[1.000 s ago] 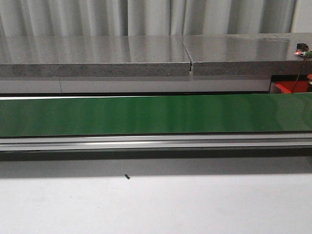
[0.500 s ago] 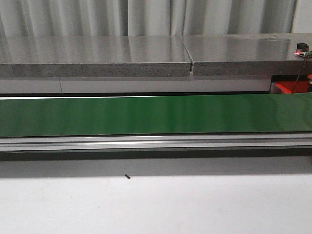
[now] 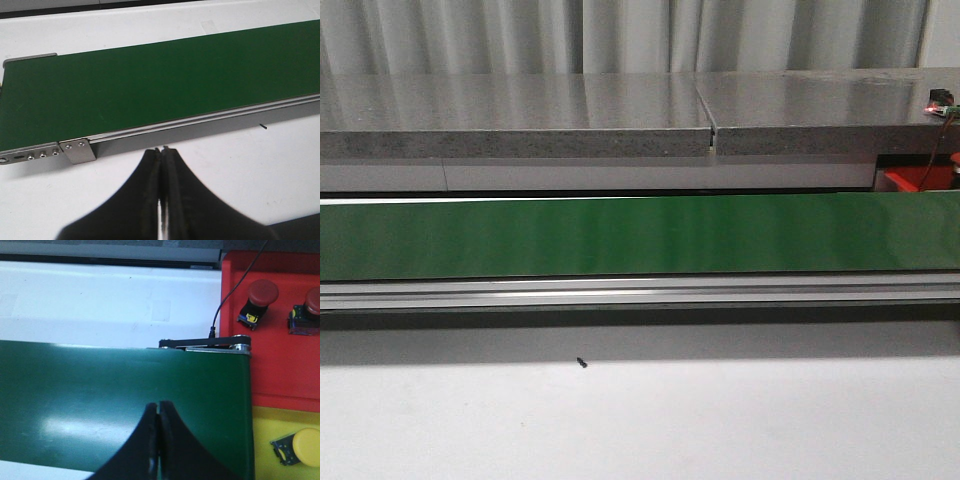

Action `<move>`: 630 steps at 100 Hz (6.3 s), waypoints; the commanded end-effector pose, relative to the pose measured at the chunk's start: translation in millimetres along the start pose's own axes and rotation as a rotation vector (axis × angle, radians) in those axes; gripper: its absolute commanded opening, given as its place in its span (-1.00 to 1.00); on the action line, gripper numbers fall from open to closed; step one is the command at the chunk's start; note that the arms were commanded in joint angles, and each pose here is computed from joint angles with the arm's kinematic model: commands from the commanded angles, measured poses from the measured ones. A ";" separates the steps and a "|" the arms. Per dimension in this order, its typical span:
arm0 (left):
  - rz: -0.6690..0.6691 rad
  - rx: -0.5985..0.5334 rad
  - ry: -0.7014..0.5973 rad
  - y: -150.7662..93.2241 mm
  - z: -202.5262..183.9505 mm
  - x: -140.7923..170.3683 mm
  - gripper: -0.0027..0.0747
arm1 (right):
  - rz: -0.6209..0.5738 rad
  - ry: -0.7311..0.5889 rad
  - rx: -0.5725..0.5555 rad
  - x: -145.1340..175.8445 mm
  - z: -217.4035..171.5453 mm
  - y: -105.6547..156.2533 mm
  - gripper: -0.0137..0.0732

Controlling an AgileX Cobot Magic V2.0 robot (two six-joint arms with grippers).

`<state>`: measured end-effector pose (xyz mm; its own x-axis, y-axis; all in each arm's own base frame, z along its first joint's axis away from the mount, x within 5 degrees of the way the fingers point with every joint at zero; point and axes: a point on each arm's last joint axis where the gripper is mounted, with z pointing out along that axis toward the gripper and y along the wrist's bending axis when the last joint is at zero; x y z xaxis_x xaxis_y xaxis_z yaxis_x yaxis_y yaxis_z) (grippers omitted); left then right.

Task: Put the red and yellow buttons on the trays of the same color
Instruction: 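Raise the right gripper back above the belt's far end, then lower the left gripper onto a red button on the table and grasp, then set the red button on the belt and open the left gripper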

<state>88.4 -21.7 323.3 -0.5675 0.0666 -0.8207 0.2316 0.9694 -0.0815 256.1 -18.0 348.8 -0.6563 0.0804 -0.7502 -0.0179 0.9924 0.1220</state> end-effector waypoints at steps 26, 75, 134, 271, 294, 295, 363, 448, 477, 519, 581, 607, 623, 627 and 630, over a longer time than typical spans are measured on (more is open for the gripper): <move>-0.008 0.010 -0.082 -1.7 -4.5 -12.0 -0.98 | 0.048 -0.105 -0.008 26.0 -42.1 9.9 -0.84; -0.008 0.010 -0.082 -1.7 -4.5 -12.0 -0.98 | 0.059 -0.233 0.132 92.6 -89.1 6.4 -0.84; -0.008 0.010 -0.082 -1.7 -4.5 -12.0 -0.98 | 0.047 -0.276 0.134 129.2 -101.9 9.1 -0.84; -0.122 -0.181 -0.190 23.7 -1.1 -36.4 -0.98 | 0.047 -0.276 0.134 129.2 -101.9 9.1 -0.84; -0.286 -0.319 -0.184 61.0 6.3 -65.7 -0.97 | 0.047 -0.276 0.134 129.2 -101.9 9.1 -0.84; -0.290 -0.326 -0.184 62.8 6.3 -66.4 -0.97 | 0.047 -0.276 0.134 129.2 -101.9 9.1 -0.84; -0.422 -0.529 0.053 158.1 62.8 -133.0 0.64 | 0.047 -0.276 0.134 129.2 -101.9 9.1 -0.84; -0.737 -0.470 0.328 285.7 179.5 -137.2 0.64 | 0.047 -0.274 0.134 129.3 -101.9 9.1 -0.84; -0.766 -0.464 0.388 303.0 214.6 -111.5 0.64 | 0.047 -0.274 0.134 129.3 -101.9 9.1 -0.84; -0.764 -0.482 0.292 318.0 235.8 -105.6 0.64 | 0.047 -0.273 0.134 129.4 -101.8 9.1 -0.84; -0.797 -0.453 0.340 319.2 249.2 -93.6 0.15 | 0.047 -0.273 0.134 129.4 -101.8 9.1 -0.84; -0.776 -0.445 0.350 319.4 249.3 -94.3 -0.28 | 0.047 -0.273 0.134 129.4 -101.8 9.1 -0.84; -0.762 -0.457 0.329 317.7 232.4 -104.7 -0.31 | 0.047 -0.273 0.134 129.4 -101.8 9.1 -0.84; -0.754 -0.459 0.324 315.0 225.9 -109.6 -0.31 | 0.047 -0.273 0.134 129.4 -101.8 9.1 -0.84; -0.745 -0.460 0.320 313.6 220.9 -112.8 -0.31 | 0.047 -0.273 0.134 129.4 -101.8 9.1 -0.84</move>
<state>407.7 224.4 204.5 -0.6999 -0.6435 -0.3101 -0.6065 0.7646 -0.2180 91.9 -6.8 305.9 -0.5035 0.1403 -0.8525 0.1184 0.9886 0.0928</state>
